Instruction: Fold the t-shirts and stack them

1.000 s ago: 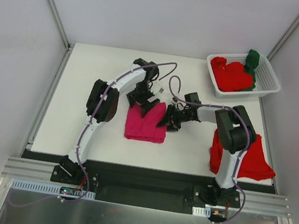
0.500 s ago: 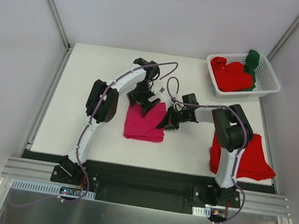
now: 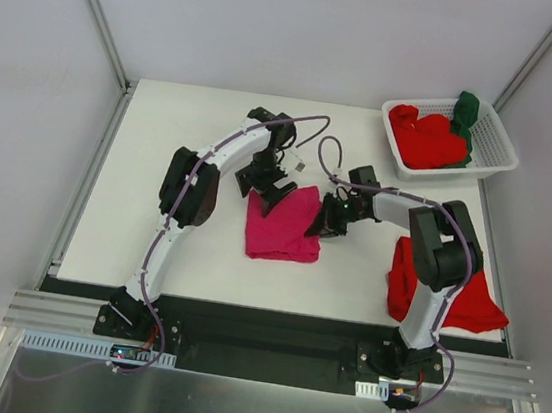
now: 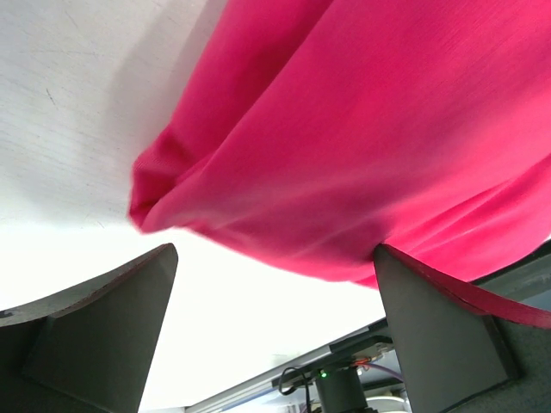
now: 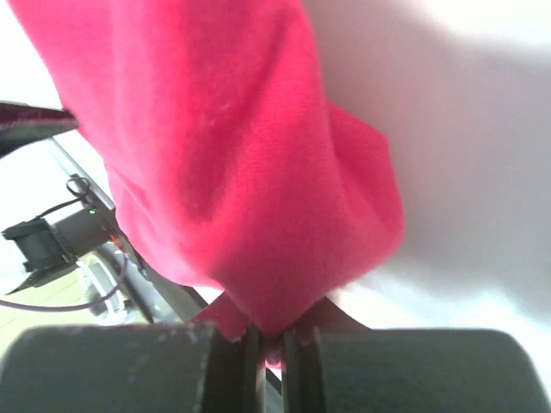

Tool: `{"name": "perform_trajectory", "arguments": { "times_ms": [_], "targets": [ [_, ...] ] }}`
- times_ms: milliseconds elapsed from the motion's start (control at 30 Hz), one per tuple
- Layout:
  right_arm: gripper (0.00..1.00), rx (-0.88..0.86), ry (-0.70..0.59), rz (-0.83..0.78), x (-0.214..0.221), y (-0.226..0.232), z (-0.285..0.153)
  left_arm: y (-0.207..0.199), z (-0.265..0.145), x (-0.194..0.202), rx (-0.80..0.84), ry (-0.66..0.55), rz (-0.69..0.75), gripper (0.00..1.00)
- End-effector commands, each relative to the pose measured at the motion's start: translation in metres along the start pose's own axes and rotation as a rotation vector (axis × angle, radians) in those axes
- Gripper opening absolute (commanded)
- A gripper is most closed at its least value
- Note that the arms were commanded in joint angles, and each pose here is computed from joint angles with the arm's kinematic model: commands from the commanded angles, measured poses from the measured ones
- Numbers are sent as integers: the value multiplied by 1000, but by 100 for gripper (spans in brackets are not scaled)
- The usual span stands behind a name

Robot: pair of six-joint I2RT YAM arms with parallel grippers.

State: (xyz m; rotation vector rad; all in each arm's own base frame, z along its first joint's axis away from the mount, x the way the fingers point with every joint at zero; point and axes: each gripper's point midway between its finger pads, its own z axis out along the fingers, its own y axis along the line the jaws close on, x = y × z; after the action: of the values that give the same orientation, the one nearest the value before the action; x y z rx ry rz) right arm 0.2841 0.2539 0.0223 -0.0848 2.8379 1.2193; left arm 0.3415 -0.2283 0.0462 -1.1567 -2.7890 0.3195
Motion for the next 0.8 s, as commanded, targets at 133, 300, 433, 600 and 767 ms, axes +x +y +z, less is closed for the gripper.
{"name": "perform_trajectory", "arguments": {
  "times_ms": [133,300,433,600,767],
  "targets": [
    [1,64,-74,-172,-11,27,-60,9,-26,-1,-59,-39,31,100],
    [1,69,-90,-238,-9,40,-79,9,-29,-2,-70,-48,42,99],
    [1,95,-76,-281,2,43,-93,10,-32,-3,-75,-54,50,99],
    [1,123,-61,-327,15,43,-115,13,-36,-5,-81,-67,49,99],
    [1,164,-26,-341,32,26,-133,13,-39,-8,-83,-81,52,100]
  ]
}}
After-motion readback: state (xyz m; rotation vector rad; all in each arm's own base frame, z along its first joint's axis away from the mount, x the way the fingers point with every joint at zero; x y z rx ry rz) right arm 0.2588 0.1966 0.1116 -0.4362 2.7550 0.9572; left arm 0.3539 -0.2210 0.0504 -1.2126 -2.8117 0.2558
